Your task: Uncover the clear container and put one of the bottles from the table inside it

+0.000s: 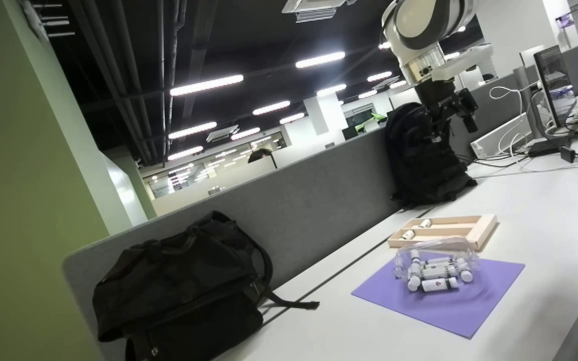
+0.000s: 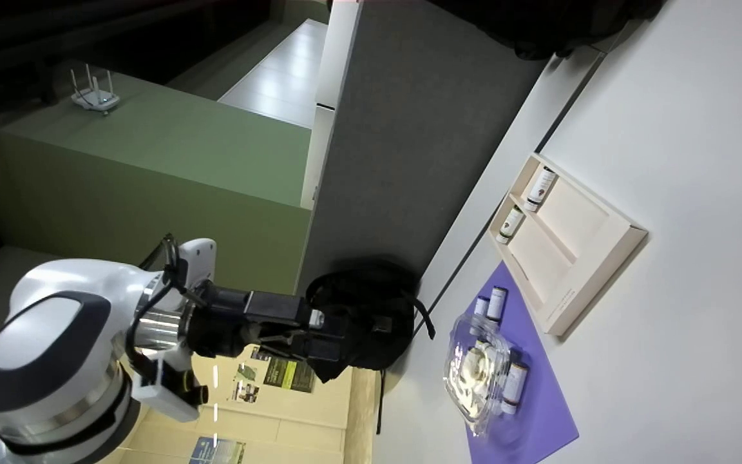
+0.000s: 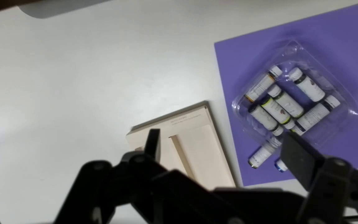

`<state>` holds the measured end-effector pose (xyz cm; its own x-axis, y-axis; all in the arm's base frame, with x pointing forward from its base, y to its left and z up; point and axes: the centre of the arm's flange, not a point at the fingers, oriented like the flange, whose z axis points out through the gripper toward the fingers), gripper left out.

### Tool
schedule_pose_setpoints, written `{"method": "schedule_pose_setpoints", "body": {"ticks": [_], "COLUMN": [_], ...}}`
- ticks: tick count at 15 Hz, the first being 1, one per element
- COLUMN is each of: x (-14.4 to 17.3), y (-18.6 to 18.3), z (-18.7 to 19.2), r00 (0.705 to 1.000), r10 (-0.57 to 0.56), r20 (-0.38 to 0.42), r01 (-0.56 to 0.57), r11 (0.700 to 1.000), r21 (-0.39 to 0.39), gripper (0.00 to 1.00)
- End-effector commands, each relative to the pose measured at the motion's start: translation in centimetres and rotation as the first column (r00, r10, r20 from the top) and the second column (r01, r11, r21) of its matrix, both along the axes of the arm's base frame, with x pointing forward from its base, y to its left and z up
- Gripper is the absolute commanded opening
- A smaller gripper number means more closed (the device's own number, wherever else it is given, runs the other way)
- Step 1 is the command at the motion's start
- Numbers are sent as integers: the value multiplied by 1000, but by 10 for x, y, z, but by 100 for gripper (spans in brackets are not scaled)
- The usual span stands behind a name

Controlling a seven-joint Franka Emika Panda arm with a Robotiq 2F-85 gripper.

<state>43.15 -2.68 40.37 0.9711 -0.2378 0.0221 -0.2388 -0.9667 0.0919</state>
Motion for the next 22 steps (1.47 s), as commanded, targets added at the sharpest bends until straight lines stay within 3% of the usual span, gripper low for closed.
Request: {"method": "schedule_pose_setpoints", "body": {"ticks": [1, 4, 6, 7, 9, 15, 17, 19, 22], "x": [-70, -105, -111, -73, -72, -70, -75, -76, -69], "y": [-4, -29, -57, -38, -50, -38, -30, -21, -9], "z": [-34, -56, -60, -49, -46, -48, -40, -33, -29], "r00": [987, 967, 957, 969, 966, 969, 924, 900, 870], "r10": [20, -4, -42, -22, -25, 0, -19, -79, -144], "r20": [162, 254, 288, 245, 257, 247, 382, 429, 472], "r01": [-39, -59, -58, -44, -48, -66, -117, -113, -150], "r11": [993, 969, 941, 965, 961, 963, 937, 907, 833], "r21": [114, 239, 332, 260, 273, 260, 329, 406, 532], "gripper": [100, 100, 100, 100, 100, 100, 100, 100, 100]}}
